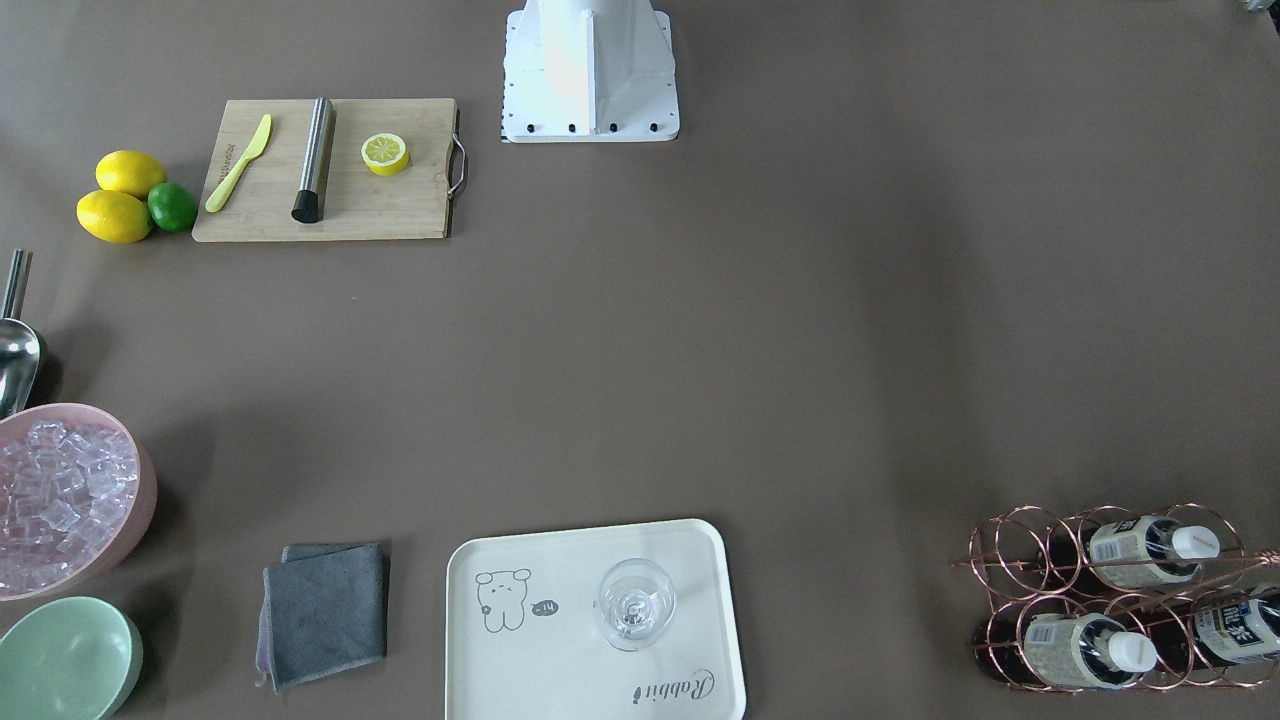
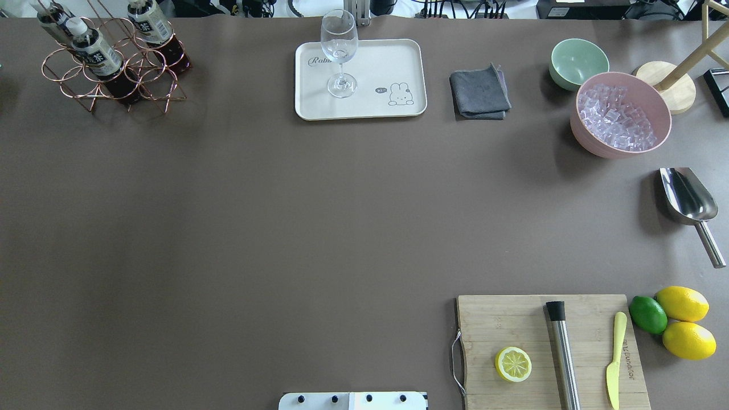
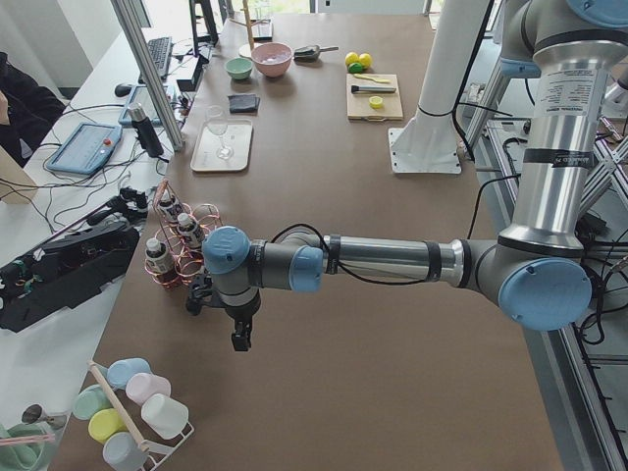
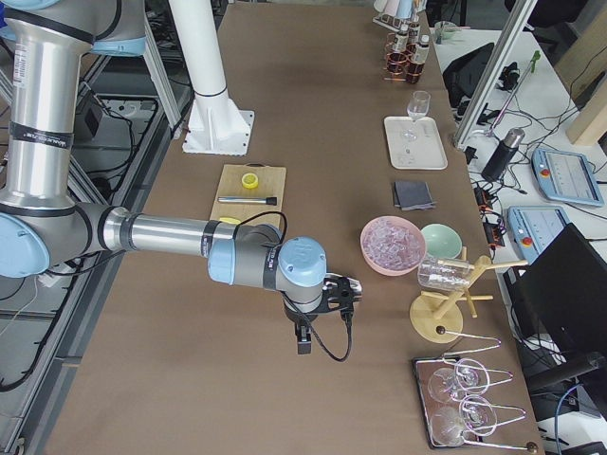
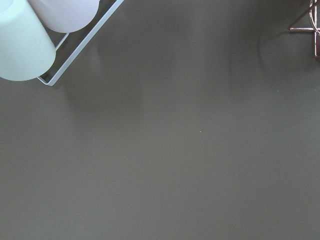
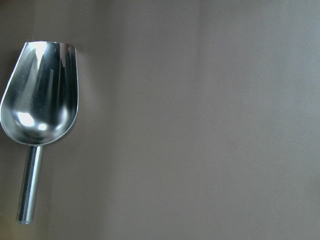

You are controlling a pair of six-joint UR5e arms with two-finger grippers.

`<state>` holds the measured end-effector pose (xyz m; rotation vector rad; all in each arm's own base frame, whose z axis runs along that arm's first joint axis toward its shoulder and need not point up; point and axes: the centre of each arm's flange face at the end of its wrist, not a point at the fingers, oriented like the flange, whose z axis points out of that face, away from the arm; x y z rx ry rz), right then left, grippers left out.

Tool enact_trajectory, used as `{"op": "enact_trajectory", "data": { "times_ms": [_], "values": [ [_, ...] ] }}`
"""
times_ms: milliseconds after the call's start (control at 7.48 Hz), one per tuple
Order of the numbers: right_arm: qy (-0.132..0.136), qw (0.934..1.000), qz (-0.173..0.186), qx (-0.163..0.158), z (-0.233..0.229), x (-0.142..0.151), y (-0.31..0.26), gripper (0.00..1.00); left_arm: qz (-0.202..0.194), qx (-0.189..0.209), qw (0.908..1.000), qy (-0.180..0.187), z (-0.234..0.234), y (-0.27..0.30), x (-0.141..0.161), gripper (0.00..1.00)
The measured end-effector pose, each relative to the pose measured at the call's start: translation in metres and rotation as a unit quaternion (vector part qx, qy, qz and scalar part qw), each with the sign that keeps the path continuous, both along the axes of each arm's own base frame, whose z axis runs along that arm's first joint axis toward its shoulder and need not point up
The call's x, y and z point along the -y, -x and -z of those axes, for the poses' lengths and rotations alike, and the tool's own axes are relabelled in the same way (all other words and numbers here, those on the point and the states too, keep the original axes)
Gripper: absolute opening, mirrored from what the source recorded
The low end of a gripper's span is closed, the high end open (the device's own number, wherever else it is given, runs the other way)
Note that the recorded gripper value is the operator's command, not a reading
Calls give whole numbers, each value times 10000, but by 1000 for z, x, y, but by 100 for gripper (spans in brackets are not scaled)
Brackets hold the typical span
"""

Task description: Take tea from basket to plate

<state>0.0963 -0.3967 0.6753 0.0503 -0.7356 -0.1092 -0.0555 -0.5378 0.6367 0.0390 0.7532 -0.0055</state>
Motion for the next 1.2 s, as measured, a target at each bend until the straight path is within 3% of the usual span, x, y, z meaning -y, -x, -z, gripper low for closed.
{"op": "enact_trajectory", "data": {
  "times_ms": [1203],
  "values": [
    [-19, 10000, 3, 13, 1, 0, 0, 100, -15, -14, 10000, 10, -3, 0, -5, 98]
  ]
}}
